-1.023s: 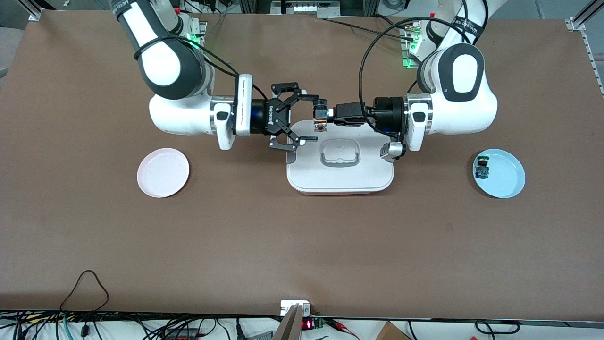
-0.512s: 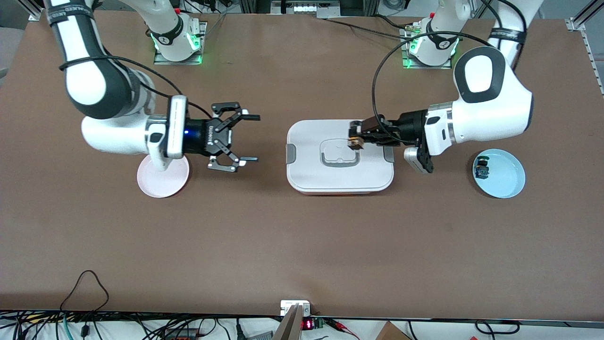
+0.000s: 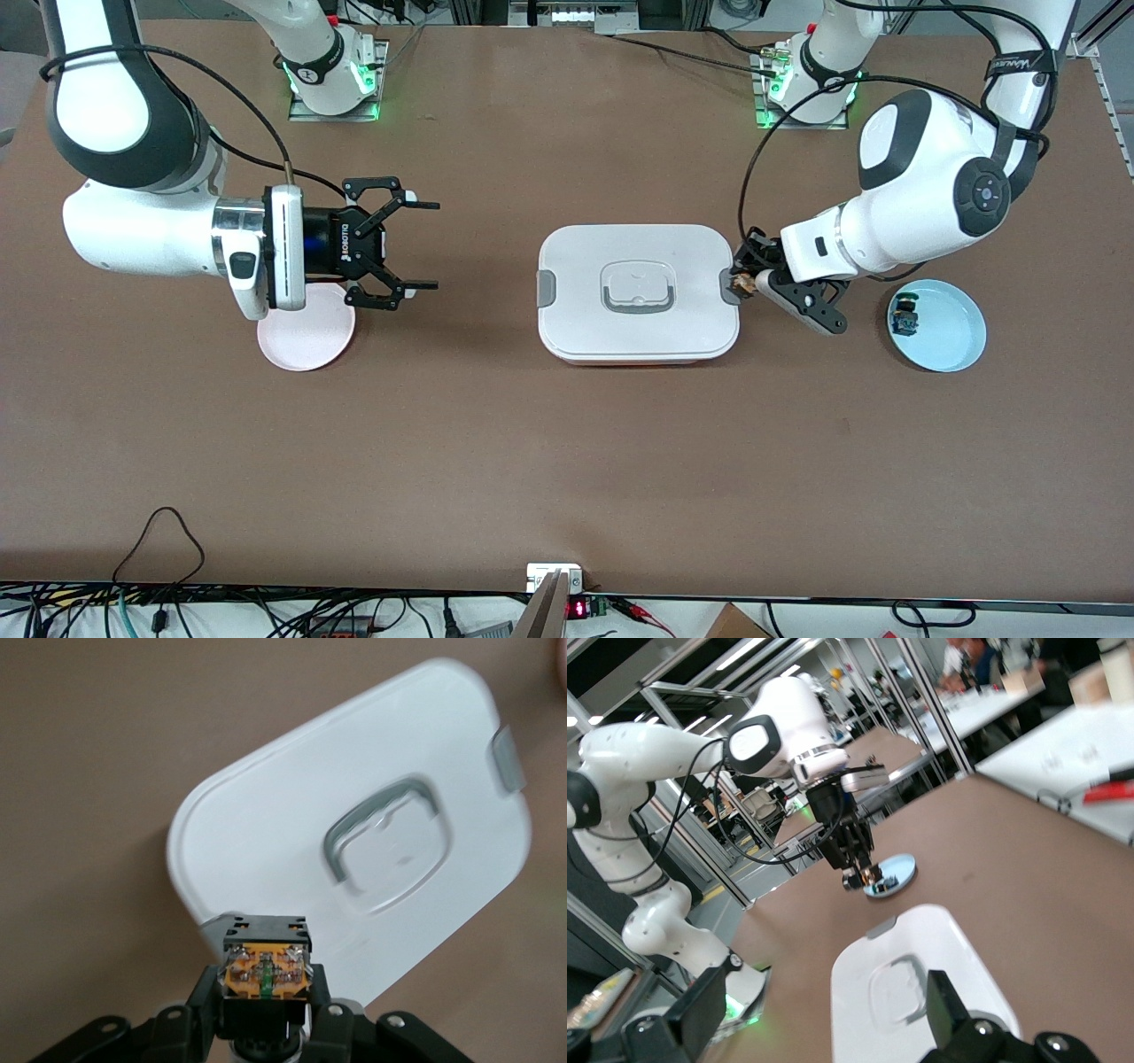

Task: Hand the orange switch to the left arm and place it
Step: 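Carry the switch toward the blue dish while the right gripper withdraws, then lower the switch into the blue dish and open the left gripper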

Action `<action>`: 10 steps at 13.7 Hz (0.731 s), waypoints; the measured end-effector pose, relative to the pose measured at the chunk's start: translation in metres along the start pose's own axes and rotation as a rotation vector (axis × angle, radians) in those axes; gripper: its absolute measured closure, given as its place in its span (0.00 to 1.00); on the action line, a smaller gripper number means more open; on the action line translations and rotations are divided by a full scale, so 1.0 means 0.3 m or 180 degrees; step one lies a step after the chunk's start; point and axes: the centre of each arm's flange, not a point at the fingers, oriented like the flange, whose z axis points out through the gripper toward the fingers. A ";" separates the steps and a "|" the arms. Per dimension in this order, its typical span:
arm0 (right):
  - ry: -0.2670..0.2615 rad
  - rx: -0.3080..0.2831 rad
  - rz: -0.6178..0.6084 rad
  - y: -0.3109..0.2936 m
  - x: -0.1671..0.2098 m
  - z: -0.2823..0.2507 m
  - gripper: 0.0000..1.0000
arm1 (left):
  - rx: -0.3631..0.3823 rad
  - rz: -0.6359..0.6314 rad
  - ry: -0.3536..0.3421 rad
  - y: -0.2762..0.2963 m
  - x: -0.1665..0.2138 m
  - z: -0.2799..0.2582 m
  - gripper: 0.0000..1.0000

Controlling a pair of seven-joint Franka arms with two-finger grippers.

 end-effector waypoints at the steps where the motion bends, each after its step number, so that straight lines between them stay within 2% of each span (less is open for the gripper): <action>1: -0.0060 -0.0029 0.0257 -0.002 -0.002 -0.008 0.00 | 0.0177 0.0175 -0.0164 -0.033 -0.022 0.002 0.57; 3: -0.0210 -0.0120 0.0742 0.004 -0.017 -0.020 0.00 | 0.0431 0.0617 -0.0404 -0.129 -0.064 -0.010 0.57; 5: -0.0487 -0.0345 0.1234 0.024 -0.050 -0.053 0.00 | 0.0581 0.1071 -0.0577 -0.253 -0.112 -0.031 0.57; 8: -0.0883 -0.0824 0.1969 0.044 -0.088 -0.110 0.00 | 0.0668 0.1686 -0.0865 -0.497 -0.224 -0.055 0.57; 10: -0.1183 -0.1277 0.2375 0.049 -0.107 -0.144 0.00 | 0.0685 0.1963 -0.1063 -0.653 -0.304 -0.048 0.57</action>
